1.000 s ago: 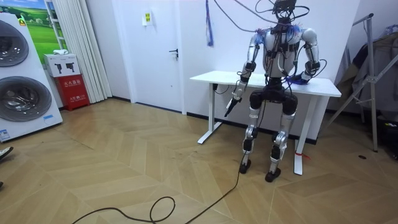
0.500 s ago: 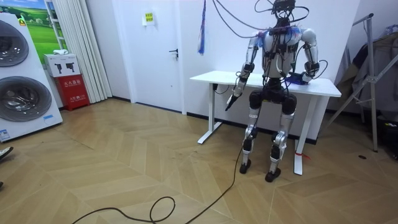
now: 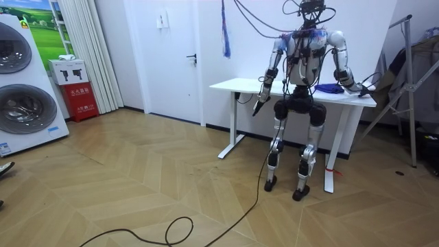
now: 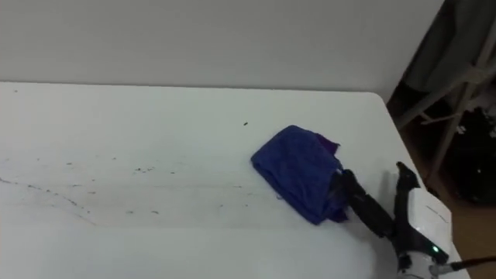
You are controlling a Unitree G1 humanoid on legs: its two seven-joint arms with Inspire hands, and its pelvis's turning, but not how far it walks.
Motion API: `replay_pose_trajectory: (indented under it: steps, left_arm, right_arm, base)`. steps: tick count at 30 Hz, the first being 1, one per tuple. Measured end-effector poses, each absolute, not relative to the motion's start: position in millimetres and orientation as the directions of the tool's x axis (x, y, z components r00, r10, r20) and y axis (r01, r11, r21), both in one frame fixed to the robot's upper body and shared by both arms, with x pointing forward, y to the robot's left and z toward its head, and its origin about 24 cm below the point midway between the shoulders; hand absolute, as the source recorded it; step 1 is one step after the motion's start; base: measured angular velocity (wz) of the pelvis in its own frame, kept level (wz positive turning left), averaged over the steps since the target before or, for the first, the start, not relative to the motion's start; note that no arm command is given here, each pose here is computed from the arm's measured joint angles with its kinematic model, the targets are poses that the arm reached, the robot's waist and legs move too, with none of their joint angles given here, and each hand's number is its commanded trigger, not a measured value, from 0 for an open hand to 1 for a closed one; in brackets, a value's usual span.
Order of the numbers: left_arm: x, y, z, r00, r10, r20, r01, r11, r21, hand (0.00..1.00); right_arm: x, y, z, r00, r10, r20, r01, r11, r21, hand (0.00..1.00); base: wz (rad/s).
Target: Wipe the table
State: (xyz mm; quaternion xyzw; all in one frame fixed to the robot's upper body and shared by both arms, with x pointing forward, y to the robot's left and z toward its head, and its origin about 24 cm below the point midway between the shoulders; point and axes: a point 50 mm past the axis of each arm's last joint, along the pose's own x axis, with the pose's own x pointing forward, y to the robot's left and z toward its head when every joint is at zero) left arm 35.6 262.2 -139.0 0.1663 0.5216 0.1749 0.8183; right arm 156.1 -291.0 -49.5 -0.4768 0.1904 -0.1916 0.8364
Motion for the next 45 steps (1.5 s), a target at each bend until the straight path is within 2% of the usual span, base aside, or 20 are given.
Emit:
replay_pose_trajectory:
  steps: [4,8,13,16,18,22,25,30,36,40,45]
  left_arm:
    - [37.7,263.4,-141.9,0.382,0.462,-0.801,-0.163,0.886,0.433,0.0]
    - [34.0,267.9,-141.2,0.367,0.476,-0.799,-0.189,0.879,0.438,0.0]
    - [12.8,278.5,-139.1,0.306,0.506,-0.807,-0.255,0.86,0.443,0.0]
    - [4.7,281.5,-138.3,0.286,0.512,-0.81,-0.261,0.855,0.449,0.0]
    - [-2.0,284.7,-137.6,0.264,0.512,-0.817,-0.269,0.853,0.447,0.0]
    - [-9.8,286.5,-137.7,0.23,0.514,-0.827,-0.271,0.85,0.453,0.0]
    - [-17.9,286.7,-139.4,0.191,0.512,-0.838,-0.271,0.848,0.456,0.0]
    - [-23.0,285.8,-140.3,0.162,0.504,-0.848,-0.264,0.85,0.455,0.0]
    - [-17.1,281.3,-143.2,0.164,0.485,-0.859,-0.214,0.868,0.449,0.0]
    - [-17.8,276.9,-145.2,0.156,0.468,-0.87,-0.191,0.878,0.438,0.0]
    - [-23.6,269.2,-151.3,0.11,0.44,-0.891,-0.129,0.895,0.426,0.0]
  right_arm:
    - [164.5,-300.4,-28.5,0.84,-0.541,-0.038,0.276,0.488,-0.828,0.0]
    - [165.5,-323.4,-8.9,0.783,-0.621,0.032,0.417,0.486,-0.768,0.0]
    - [162.4,-348.3,7.1,0.672,-0.731,0.123,0.572,0.405,-0.713,0.0]
    - [145.9,-362.0,-5.5,0.587,-0.807,0.071,0.598,0.373,-0.709,0.0]
    - [127.9,-372.1,-20.2,0.488,-0.873,-0.017,0.618,0.359,-0.699,0.0]
    - [96.1,-376.7,-46.0,0.377,-0.913,-0.156,0.581,0.364,-0.728,0.0]
    - [58.3,-379.5,-67.3,0.239,-0.931,-0.275,0.562,0.364,-0.743,0.0]
    - [-24.4,-358.9,-110.4,-0.098,-0.834,-0.543,0.49,0.434,-0.756,0.0]
    - [-86.5,-300.6,-139.1,-0.266,-0.596,-0.758,0.342,0.677,-0.652,0.0]
    - [-90.0,-278.0,-148.6,-0.275,-0.467,-0.841,0.277,0.799,-0.534,0.0]
    - [-47.9,-271.6,-158.8,-0.122,-0.401,-0.908,0.048,0.911,-0.409,0.0]
  base:
    - [-0.23]
    - [-0.12]
    - [-0.1]
    - [0.0]
    - [0.0]
    - [0.0]
    - [0.01]
    - [0.03]
    - [0.0]
    - [0.04]
    - [0.0]
